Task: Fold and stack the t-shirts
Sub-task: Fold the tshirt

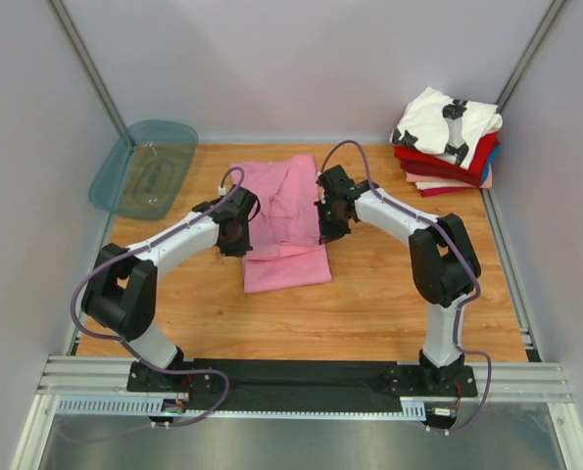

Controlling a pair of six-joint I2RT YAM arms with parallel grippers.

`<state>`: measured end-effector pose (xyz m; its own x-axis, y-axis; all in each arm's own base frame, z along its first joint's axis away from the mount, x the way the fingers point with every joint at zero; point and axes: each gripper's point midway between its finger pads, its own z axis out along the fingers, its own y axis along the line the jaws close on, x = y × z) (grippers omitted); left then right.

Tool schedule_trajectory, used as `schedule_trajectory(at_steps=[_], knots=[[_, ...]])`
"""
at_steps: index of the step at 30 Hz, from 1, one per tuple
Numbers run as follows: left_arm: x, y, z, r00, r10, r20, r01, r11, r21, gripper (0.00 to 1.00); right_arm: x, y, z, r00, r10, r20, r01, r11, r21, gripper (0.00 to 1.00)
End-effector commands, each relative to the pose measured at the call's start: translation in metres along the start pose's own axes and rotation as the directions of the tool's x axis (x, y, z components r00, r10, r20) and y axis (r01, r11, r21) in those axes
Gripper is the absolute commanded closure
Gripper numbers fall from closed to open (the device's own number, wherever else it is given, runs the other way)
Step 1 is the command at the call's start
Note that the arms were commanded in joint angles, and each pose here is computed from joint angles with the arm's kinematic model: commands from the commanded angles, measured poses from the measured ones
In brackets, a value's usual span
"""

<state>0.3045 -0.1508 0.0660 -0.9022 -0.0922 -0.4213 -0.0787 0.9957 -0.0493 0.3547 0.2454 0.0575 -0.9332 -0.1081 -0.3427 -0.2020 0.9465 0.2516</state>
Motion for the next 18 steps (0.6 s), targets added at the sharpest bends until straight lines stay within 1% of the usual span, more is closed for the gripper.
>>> schedule_trajectory(at_steps=[1, 5, 16, 18], knots=[[-0.017, 0.005, -0.006, 0.999, -0.001, 0.050, 0.002, 1.000, -0.018, 1.00, -0.021, 0.002, -0.004, 0.999, -0.015, 0.043, 0.016, 1.000, -0.013, 1.00], [-0.022, 0.007, -0.006, 0.998, -0.006, 0.058, 0.007, 1.000, -0.023, 1.00, -0.029, 0.003, -0.004, 0.998, -0.014, 0.055, 0.015, 1.000, -0.016, 1.00], [-0.029, 0.007, 0.014, 1.000, -0.018, 0.024, 0.019, 0.999, -0.044, 1.00, -0.029, -0.014, 0.014, 1.000, 0.020, 0.013, -0.020, 0.999, 0.031, 1.00], [-0.037, 0.005, 0.014, 0.999, -0.028, 0.018, 0.028, 0.998, -0.051, 1.00, -0.031, -0.019, 0.020, 1.000, 0.022, -0.002, -0.021, 0.999, 0.045, 0.97]])
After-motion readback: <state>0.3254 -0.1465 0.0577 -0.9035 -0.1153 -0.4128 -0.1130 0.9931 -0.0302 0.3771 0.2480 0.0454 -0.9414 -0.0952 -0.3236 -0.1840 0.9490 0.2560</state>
